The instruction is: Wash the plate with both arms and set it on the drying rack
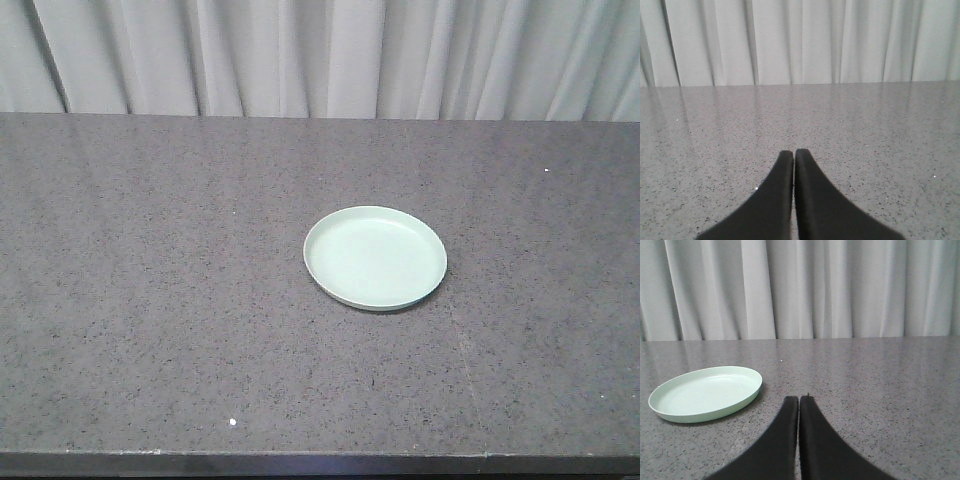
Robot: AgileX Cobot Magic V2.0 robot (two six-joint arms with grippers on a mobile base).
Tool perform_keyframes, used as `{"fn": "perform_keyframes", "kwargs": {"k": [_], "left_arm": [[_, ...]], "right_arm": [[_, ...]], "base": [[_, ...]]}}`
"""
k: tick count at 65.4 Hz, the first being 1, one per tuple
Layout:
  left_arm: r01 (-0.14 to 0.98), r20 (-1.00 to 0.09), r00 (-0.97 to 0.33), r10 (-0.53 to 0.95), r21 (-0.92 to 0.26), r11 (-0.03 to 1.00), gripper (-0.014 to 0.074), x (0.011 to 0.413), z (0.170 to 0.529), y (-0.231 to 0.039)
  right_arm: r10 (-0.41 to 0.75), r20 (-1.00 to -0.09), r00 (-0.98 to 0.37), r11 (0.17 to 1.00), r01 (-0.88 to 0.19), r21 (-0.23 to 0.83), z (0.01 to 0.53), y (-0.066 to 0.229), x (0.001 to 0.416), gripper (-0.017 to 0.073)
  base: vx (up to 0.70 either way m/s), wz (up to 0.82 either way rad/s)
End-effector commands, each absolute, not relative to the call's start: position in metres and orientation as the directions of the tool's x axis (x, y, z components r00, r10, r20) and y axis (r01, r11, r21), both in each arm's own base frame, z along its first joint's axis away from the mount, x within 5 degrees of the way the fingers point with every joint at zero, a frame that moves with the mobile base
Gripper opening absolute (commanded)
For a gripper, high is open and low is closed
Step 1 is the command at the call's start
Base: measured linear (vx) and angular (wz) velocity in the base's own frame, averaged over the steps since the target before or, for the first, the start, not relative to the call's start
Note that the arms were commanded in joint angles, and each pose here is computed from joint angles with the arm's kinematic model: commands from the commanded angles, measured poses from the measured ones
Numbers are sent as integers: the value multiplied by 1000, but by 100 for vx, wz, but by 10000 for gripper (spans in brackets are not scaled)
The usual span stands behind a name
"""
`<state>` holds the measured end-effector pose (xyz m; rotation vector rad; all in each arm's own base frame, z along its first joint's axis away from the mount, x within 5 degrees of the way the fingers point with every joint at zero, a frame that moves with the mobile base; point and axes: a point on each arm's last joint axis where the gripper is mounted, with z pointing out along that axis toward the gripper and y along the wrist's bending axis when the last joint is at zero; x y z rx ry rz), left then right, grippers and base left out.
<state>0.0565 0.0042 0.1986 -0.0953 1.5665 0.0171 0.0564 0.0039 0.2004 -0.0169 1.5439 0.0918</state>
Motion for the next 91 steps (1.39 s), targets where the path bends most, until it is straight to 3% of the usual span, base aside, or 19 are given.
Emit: {"fn": "perform_keyframes", "kwargs": {"k": [1,72,79,84,91], "left_arm": [[-57,-996,71,-62,-66,996,-6,56,199,3],[-57,-996,71,-62,-66,996,-6,56,199,3],[-57,-996,71,-62,-66,996,-6,56,199,3],[-57,-996,71,-62,-66,996,-6,56,199,3],[-57,-996,71,-62,-66,996,-6,56,199,3]], "right_arm": [[43,-994,103,997,-70,36,207,4,56,-6],[30,-992,121,997,-70,21,209,4,55,-6],[112,-983,144,992,-79,101,211,3,55,-6],[241,-953,182,969,-96,227,216,2,54,-6],[307,-926,219,951,-110,290,226,1,52,-6]], "base": [[0,0],[0,0],[0,0],[0,0],[0,0]]}}
